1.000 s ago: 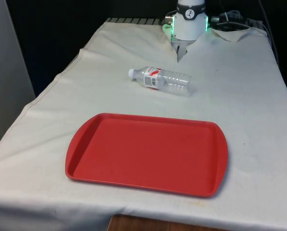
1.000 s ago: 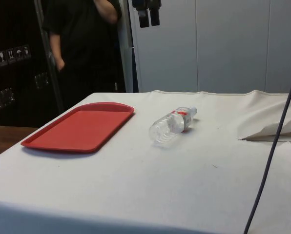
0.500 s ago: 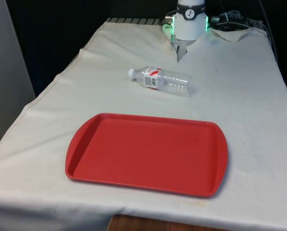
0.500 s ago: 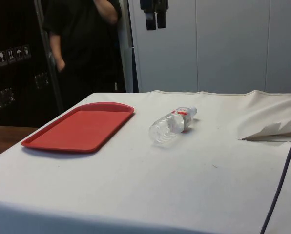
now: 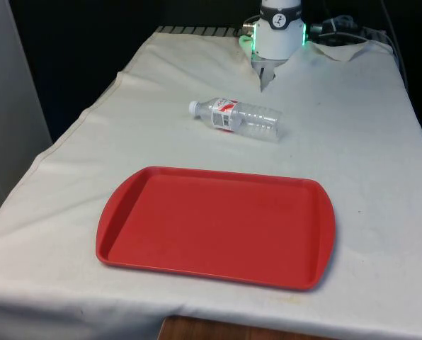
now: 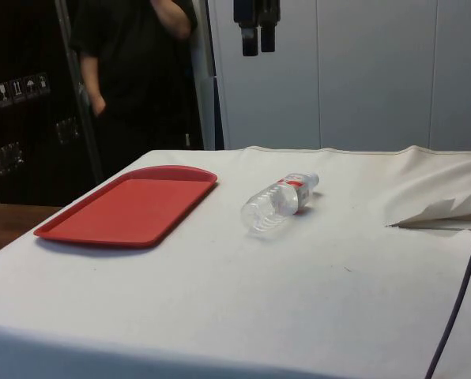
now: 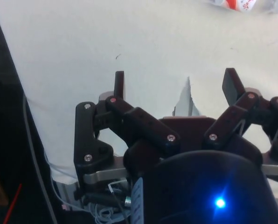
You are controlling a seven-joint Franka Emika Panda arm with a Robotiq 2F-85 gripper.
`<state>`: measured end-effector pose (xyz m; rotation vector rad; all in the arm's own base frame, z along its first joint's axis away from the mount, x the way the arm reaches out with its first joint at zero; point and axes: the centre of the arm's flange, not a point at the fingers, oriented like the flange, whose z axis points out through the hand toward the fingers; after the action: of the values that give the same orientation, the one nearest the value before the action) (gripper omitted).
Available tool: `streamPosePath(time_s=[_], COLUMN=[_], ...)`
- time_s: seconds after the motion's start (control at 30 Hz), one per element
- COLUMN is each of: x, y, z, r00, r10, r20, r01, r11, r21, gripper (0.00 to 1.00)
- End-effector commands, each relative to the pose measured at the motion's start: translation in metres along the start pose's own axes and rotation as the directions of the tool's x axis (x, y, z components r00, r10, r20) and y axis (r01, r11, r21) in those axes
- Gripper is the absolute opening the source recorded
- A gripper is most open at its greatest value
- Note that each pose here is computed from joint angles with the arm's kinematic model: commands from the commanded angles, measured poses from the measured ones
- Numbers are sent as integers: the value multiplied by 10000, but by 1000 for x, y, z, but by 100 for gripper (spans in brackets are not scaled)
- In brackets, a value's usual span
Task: Place the bottle upright on the tray.
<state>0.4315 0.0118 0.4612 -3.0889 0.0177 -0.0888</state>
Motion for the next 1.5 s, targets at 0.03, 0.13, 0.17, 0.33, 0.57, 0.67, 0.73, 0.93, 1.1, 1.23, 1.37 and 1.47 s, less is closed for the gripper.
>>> streamPosePath(time_s=[0.03,0.13,0.17,0.33,0.57,0.67,0.73,0.93,1.1,1.23,1.37,1.47], x=[0,-3,-4,-9,-14,-14,-14,-14,-13,-13,-14,-14], y=[-3,-8,-9,-11,-11,-10,-10,-10,-9,-8,-7,-7], z=[0,-1,-1,-1,4,6,8,15,21,24,27,29], r00=[10000,9999,9999,9997,9986,9982,9977,9954,9917,9895,9852,9835], r10=[-18,18,18,24,268,348,443,784,1169,1348,1629,1733], r20=[-20,-149,-170,-260,-459,-480,-510,-544,-540,-523,-528,-522], r01=[17,-20,-21,-28,-273,-353,-448,-788,-1173,-1353,-1634,-1738], r11=[10000,9999,9999,9999,9996,9993,9990,9969,9931,9908,9865,9848], r21=[-16,-143,-149,-144,-92,-87,-71,-57,-55,-53,-51,-61], gripper=[100,100,100,100,100,100,100,100,100,100,100,100])
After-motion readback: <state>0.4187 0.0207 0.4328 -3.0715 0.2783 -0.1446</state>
